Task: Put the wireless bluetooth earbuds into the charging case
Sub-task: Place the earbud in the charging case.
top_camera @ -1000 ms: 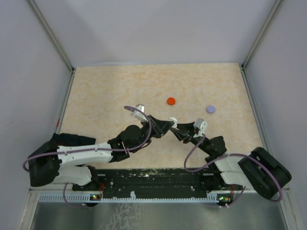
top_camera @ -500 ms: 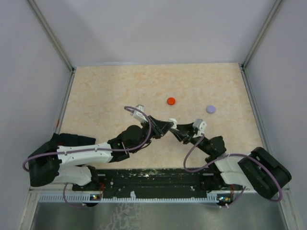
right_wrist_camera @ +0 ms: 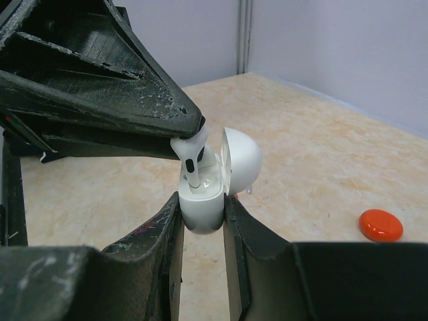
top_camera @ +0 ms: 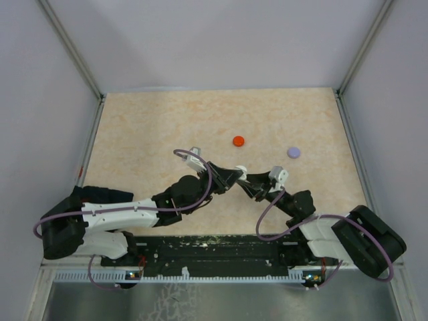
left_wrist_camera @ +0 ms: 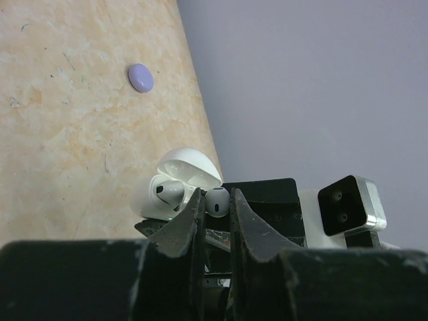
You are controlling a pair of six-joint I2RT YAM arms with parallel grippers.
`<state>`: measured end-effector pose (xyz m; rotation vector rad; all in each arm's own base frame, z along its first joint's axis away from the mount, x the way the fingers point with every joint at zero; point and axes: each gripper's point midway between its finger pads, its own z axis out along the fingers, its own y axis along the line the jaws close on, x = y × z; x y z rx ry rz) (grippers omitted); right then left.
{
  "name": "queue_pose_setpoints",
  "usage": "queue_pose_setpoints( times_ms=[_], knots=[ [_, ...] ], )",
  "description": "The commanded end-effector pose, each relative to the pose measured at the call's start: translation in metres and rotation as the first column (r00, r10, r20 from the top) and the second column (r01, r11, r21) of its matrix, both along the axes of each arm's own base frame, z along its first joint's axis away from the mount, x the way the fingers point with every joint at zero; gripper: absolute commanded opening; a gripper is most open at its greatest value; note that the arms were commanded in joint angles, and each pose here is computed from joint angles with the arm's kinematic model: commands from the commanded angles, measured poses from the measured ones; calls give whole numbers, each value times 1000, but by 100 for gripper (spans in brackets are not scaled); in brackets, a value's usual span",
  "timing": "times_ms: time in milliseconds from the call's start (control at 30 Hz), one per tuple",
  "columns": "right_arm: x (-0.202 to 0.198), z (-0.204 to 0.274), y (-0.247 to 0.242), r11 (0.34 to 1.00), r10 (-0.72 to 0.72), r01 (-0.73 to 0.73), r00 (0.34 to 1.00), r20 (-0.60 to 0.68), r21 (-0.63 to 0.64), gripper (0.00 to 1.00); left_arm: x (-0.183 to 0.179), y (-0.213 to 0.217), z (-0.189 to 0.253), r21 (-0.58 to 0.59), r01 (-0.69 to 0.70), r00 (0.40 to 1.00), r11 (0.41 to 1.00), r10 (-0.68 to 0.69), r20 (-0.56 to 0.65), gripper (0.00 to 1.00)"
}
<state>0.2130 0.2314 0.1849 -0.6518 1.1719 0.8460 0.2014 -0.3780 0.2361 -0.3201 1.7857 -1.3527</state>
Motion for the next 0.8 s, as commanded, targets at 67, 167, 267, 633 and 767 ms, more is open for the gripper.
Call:
queue_pose_setpoints(
  times_ms=[67, 167, 267, 633, 767],
  knots=[
    [-8, 40, -5, 995, -8, -5, 991, 131, 99, 0, -1, 3, -18, 45, -25, 999, 999, 27, -46, 11],
    [-9, 40, -5, 995, -8, -5, 991, 133, 101, 0, 0, 4, -20, 59, -31, 998, 998, 35, -58, 15],
    [-9, 41, -6, 995, -11, -3, 991, 134, 103, 0, -1, 4, -24, 85, -31, 997, 996, 37, -71, 19],
    [-9, 41, -5, 995, -10, -4, 991, 136, 102, 0, -1, 12, -27, 122, -46, 996, 991, 56, -76, 30],
    [-9, 41, -5, 995, -7, -7, 991, 135, 102, 0, 1, 13, -27, 131, -54, 995, 990, 64, -74, 31]
  ],
)
